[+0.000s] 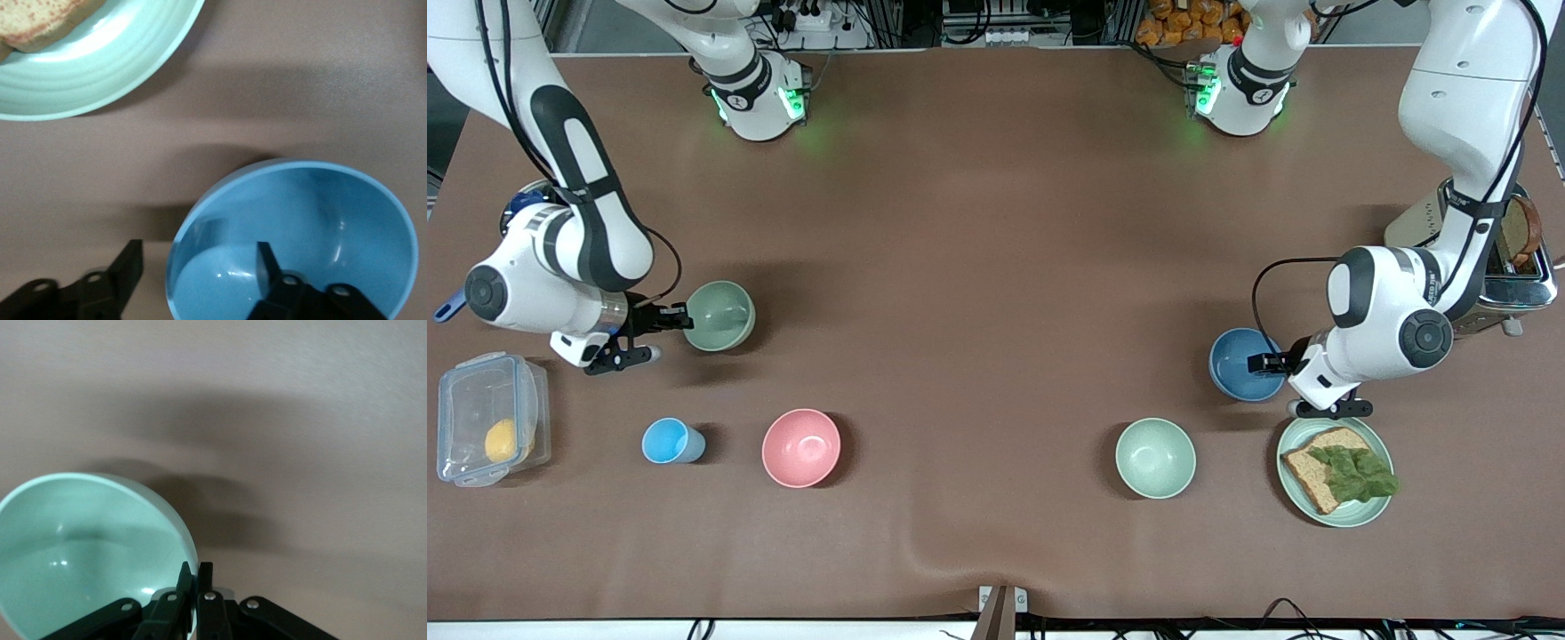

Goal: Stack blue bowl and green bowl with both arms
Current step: 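Grasp the green bowl with the right gripper while the left gripper grasps the blue bowl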

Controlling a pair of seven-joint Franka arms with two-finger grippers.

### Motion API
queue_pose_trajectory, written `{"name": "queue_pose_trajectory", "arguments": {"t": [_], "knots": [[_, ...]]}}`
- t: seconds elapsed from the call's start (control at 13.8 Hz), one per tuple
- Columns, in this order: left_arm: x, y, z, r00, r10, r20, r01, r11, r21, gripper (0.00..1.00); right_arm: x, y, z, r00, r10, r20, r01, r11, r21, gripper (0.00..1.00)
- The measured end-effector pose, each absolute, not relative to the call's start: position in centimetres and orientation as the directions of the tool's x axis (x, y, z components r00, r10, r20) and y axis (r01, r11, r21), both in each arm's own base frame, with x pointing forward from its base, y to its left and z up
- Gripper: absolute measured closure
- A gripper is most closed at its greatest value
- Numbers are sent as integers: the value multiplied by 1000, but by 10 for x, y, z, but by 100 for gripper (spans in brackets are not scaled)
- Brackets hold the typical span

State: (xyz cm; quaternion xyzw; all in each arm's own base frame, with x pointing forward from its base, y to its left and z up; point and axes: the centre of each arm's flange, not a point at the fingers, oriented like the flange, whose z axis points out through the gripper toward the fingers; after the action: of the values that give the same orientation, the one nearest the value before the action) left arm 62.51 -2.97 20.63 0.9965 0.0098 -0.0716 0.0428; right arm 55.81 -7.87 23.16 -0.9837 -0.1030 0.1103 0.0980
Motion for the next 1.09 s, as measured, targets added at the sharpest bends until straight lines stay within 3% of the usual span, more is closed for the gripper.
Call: {"name": "queue_pose_trajectory", "arguments": {"t": [0.44, 0.87, 1.09], "knots": [[635, -25, 222, 994, 28, -106, 38, -995, 92, 93, 595, 49, 310, 971, 147, -187, 106, -970, -217, 96], [644, -64, 296, 993, 116, -25, 119, -970, 213, 96, 586, 202, 345, 987, 33, -157, 9, -989, -150, 96], [638, -110, 314, 982, 183, -45, 188, -946, 263, 96, 573, 273, 338, 991, -60, -119, -72, -992, -105, 96]]}}
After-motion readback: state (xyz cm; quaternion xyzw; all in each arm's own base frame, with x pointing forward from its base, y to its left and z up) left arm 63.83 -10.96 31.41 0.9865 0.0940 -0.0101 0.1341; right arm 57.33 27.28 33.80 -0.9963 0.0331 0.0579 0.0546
